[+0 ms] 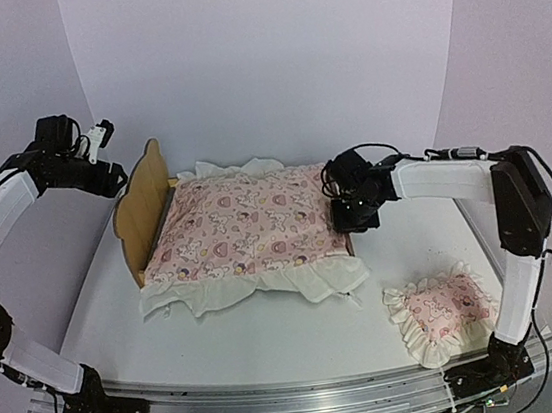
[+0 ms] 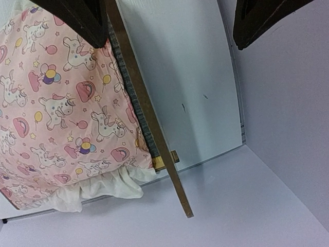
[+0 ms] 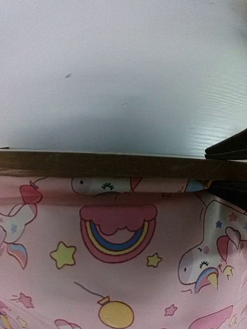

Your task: Set up the pet bed

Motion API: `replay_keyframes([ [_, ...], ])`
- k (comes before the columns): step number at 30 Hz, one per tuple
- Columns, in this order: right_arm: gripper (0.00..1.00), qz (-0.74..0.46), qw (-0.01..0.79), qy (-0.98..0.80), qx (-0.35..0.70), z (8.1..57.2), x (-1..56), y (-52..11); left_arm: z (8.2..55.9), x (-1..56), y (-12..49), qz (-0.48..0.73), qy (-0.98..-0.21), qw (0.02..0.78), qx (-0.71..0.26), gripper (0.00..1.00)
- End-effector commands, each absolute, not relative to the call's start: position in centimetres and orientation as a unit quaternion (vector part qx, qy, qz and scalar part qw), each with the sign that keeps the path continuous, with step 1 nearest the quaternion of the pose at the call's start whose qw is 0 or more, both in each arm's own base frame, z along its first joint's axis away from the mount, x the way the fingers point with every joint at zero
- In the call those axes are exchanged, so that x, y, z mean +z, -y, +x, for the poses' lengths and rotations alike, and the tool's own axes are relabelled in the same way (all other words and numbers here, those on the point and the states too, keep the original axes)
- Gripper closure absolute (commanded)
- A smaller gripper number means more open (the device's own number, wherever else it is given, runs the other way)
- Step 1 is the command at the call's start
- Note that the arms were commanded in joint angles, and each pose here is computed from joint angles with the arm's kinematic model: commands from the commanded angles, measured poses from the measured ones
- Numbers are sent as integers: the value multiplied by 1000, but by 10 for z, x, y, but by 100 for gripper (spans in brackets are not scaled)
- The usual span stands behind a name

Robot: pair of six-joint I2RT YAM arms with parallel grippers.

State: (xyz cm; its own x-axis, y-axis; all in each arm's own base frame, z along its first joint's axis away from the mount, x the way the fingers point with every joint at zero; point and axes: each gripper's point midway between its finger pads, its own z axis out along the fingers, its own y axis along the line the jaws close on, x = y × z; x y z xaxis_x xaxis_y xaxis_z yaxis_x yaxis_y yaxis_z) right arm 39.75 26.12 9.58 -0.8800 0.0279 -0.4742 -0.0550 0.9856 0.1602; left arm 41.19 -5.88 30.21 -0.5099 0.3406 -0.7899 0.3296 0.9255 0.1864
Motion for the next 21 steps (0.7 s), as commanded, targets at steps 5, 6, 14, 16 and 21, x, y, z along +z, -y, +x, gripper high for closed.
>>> replay_keyframes([
  [5,66,-83,128,-984,91,243,139,-291,409,330,89,266,-836,477,-52,15],
  [6,61,-94,143,-981,87,244,151,-283,406,332,93,277,-833,475,-62,16],
  [14,47,-112,224,-961,119,333,227,-241,335,356,144,433,-754,460,-179,30],
  [16,47,-119,229,-959,119,367,225,-244,295,331,165,502,-729,417,-207,31],
  [21,49,-103,240,-954,148,458,211,-254,219,236,178,604,-719,284,-192,41],
])
